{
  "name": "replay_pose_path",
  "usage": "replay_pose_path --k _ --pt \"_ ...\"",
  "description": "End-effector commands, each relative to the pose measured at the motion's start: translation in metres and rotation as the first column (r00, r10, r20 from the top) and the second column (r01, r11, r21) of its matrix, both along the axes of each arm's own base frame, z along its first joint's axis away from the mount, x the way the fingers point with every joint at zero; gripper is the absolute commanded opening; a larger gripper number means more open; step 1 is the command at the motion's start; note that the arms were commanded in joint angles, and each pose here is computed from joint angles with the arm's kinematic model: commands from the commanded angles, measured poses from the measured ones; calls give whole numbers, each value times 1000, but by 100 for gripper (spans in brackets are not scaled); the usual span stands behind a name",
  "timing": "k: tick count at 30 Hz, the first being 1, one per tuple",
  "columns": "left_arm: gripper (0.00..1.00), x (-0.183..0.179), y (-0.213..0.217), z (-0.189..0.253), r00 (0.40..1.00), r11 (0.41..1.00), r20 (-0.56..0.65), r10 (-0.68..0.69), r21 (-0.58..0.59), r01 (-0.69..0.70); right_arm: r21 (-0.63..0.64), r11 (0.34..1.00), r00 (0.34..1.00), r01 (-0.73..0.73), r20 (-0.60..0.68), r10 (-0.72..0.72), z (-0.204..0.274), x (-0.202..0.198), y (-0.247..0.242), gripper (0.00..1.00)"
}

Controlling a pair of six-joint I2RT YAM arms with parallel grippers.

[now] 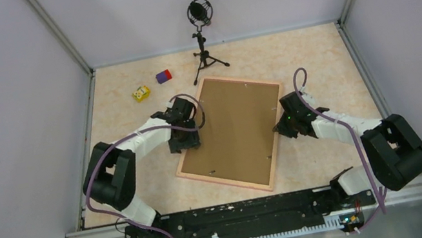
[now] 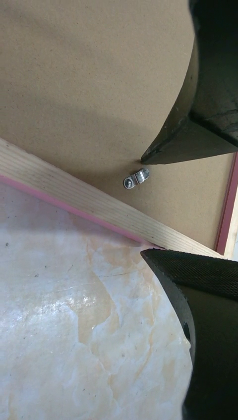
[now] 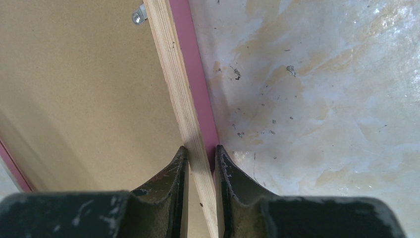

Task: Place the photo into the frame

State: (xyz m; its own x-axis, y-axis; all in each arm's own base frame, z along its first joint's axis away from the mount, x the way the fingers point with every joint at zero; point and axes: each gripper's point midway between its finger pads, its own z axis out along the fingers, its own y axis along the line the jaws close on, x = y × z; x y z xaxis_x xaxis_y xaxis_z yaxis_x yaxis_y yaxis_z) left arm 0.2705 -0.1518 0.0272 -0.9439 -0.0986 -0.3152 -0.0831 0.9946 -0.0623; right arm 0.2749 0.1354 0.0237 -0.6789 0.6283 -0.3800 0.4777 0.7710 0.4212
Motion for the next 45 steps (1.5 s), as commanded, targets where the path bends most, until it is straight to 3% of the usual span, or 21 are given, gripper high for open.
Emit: replay_pose_path --k 1,4,12,23,28,33,35,37,39,42,45 --pt "67 10 -4 -3 1000 1000 18 25 -8 -24 -86 996 988 -10 -151 -3 -27 -41 -21 0" --pt "63 7 5 -8 999 999 17 34 32 -35 -86 996 989 -10 -149 -3 -26 -41 -21 0" --pt "37 7 24 -14 999 995 32 43 87 -46 -89 996 989 -11 -147 -3 -26 -42 -22 0" --pt "25 36 3 -15 993 997 100 67 -31 -65 -98 994 991 -43 -134 30 -24 -41 -22 0" --pt "33 42 -10 -17 982 971 83 168 -186 -150 -69 995 994 -70 -93 64 -21 -39 -16 0" --pt "40 51 -16 -8 972 953 102 212 -240 -183 -42 996 995 -85 -64 82 -19 -49 -9 0" --pt "55 53 -19 4 978 963 142 155 -244 -118 -29 994 993 -108 -41 106 -16 -51 -6 0" --pt "80 51 -14 23 972 969 206 115 -239 -64 -22 987 987 -161 6 161 -8 -48 -1 0" --pt "97 40 0 41 967 980 238 91 -192 -45 -53 982 983 -180 35 182 2 -42 -3 23" --pt "99 14 20 63 974 990 211 87 -131 -60 -120 973 977 -195 64 203 21 -35 -11 61" --pt "99 -29 26 67 987 979 71 143 -157 -130 -206 954 962 -217 121 245 50 -22 -18 83"
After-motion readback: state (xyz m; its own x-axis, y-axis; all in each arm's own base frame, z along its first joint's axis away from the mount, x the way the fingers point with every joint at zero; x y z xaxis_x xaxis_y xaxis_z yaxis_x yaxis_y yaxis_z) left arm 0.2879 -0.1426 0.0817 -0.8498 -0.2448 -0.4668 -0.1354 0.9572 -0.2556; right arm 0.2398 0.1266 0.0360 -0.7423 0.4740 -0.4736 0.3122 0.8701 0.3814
